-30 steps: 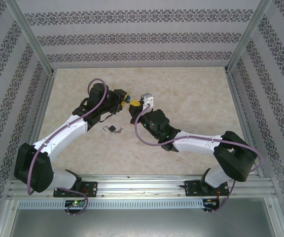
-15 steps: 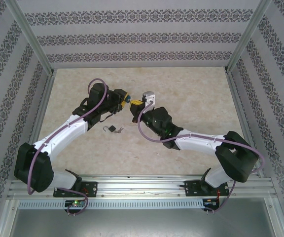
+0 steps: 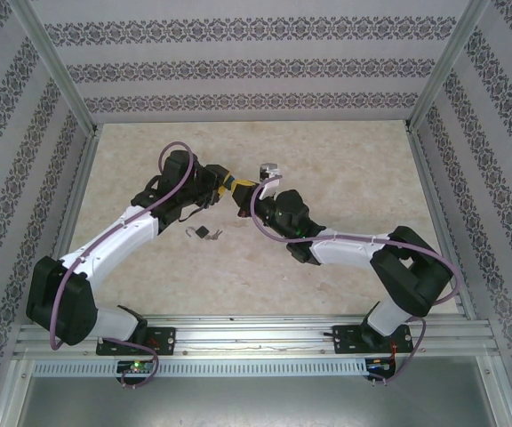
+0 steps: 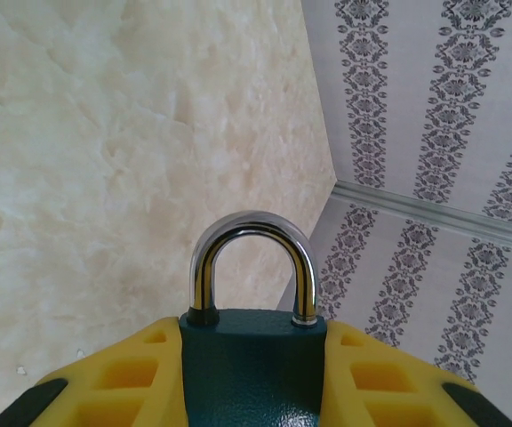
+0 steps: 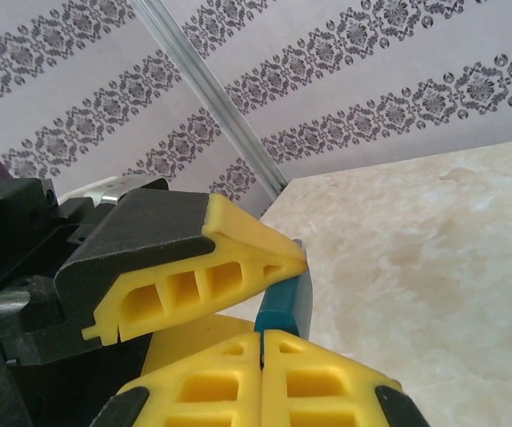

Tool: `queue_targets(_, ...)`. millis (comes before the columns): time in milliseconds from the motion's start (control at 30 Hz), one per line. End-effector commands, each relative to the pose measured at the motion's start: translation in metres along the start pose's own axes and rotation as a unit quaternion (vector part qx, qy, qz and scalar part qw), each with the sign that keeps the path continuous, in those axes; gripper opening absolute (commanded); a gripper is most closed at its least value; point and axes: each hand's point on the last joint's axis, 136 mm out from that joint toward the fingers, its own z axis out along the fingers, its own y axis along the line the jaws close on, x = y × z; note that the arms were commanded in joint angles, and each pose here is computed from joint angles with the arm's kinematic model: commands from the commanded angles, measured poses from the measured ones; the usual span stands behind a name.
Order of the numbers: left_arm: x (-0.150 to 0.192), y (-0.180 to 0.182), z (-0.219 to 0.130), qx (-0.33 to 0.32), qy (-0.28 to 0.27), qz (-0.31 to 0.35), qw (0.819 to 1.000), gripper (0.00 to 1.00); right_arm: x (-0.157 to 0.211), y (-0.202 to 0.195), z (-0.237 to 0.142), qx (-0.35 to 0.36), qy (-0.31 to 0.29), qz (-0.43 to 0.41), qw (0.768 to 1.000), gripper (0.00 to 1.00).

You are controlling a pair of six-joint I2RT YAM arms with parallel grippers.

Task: Unlock with the key

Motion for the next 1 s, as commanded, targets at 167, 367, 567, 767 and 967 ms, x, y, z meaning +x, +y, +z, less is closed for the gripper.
queue_targets(167, 0.046, -0.035, -0.009, 0.048, 0.101, 0.034, 0.993, 0.28, -0.002, 0.024, 0.011, -0.055, 0.012, 0.036, 0.998, 0.0)
queue_targets(367, 0.03, -0.026, -0.017, 0.026, 0.065, 0.063, 0.996, 0.28, -0.004, 0.02, -0.004, -0.047, 0.019, 0.046, 0.998, 0.08)
queue_targets(567, 0.014, -0.017, -0.024, -0.003, 0.035, 0.095, 0.995, 0.28, -0.011, 0.0, -0.042, -0.016, 0.032, 0.056, 0.998, 0.24)
queue_targets(767, 0.014, -0.011, -0.023, -0.012, 0.035, 0.122, 0.992, 0.28, 0.002, 0.001, -0.06, -0.018, 0.106, 0.085, 0.991, 0.3)
queue_targets(967, 0.014, -0.012, -0.027, -0.009, 0.029, 0.14, 0.99, 0.28, 0.011, 0.018, -0.056, -0.061, 0.15, 0.123, 0.979, 0.31)
